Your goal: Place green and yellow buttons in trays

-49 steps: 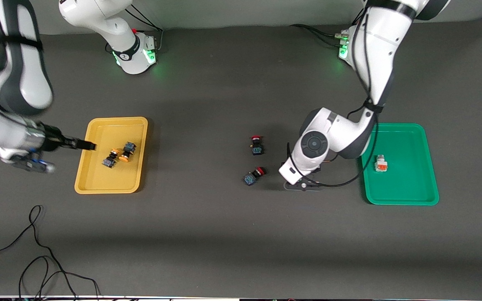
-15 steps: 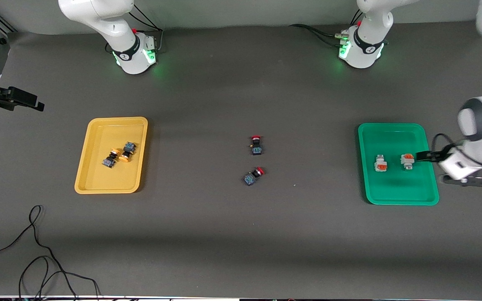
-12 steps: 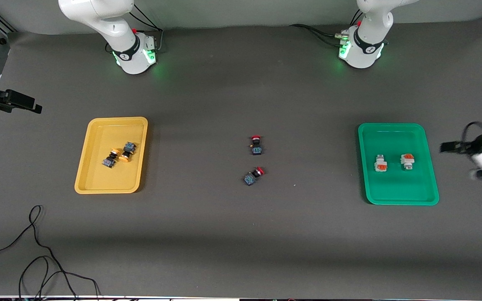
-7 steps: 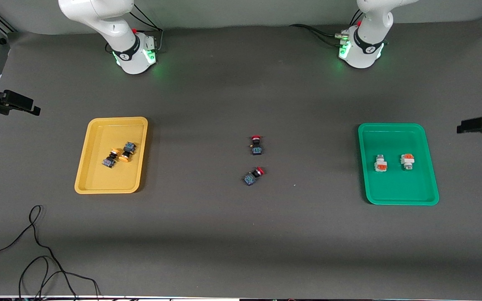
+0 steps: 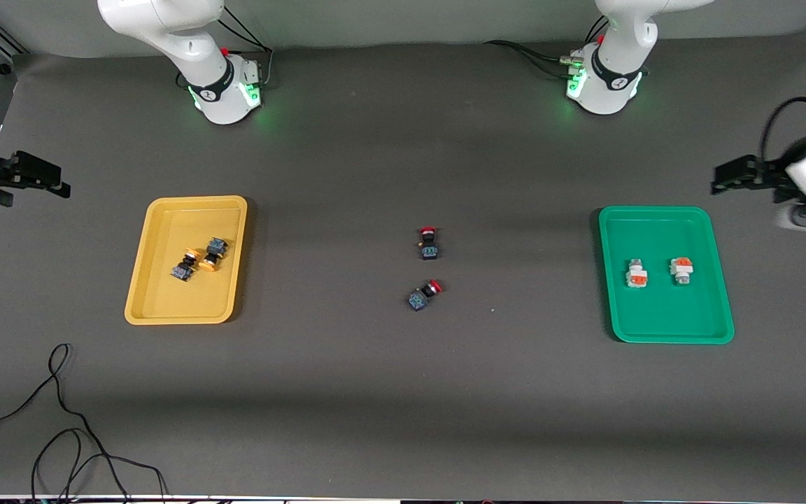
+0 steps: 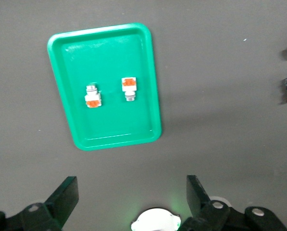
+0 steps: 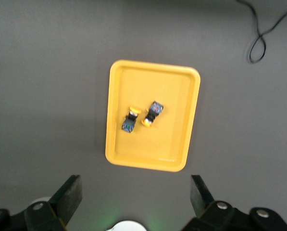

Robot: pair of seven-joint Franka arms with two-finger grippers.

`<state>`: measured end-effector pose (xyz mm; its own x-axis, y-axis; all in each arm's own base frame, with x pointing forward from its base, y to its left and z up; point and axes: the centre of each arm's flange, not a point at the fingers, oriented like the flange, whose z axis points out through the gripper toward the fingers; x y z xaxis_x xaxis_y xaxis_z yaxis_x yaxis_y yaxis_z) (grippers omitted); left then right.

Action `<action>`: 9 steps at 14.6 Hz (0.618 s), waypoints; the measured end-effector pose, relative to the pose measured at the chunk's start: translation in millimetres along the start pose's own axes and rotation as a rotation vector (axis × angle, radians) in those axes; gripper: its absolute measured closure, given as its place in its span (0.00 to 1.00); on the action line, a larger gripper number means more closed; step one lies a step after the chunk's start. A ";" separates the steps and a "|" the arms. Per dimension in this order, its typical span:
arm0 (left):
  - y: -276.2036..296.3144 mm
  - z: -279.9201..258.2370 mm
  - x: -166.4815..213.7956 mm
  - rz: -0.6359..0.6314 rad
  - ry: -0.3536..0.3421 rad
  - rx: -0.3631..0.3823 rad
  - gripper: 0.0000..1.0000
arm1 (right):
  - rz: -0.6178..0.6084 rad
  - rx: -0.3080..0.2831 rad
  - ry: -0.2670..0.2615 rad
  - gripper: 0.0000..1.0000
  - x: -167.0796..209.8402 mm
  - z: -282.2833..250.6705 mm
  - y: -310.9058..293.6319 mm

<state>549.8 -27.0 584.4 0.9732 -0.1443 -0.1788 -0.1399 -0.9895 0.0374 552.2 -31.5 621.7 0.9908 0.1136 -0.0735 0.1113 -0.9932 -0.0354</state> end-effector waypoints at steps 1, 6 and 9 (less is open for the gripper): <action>8.9 -2.2 -1.2 0.002 0.004 0.004 0.00 | -0.016 0.007 0.010 0.00 9.3 -2.5 -9.8; 4.9 -9.3 -14.8 -0.014 0.018 0.007 0.00 | -0.034 0.055 0.022 0.00 31.1 -1.1 -22.8; 2.6 -8.0 -16.6 -0.018 0.015 0.006 0.00 | -0.004 0.062 0.025 0.00 27.8 -4.6 -5.9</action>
<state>534.7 -27.1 595.3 0.9784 -0.1259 -0.1643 -0.1229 -0.9920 0.0280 579.4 -22.6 624.5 0.9920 0.1163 -0.0482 0.1112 -0.9890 -0.0970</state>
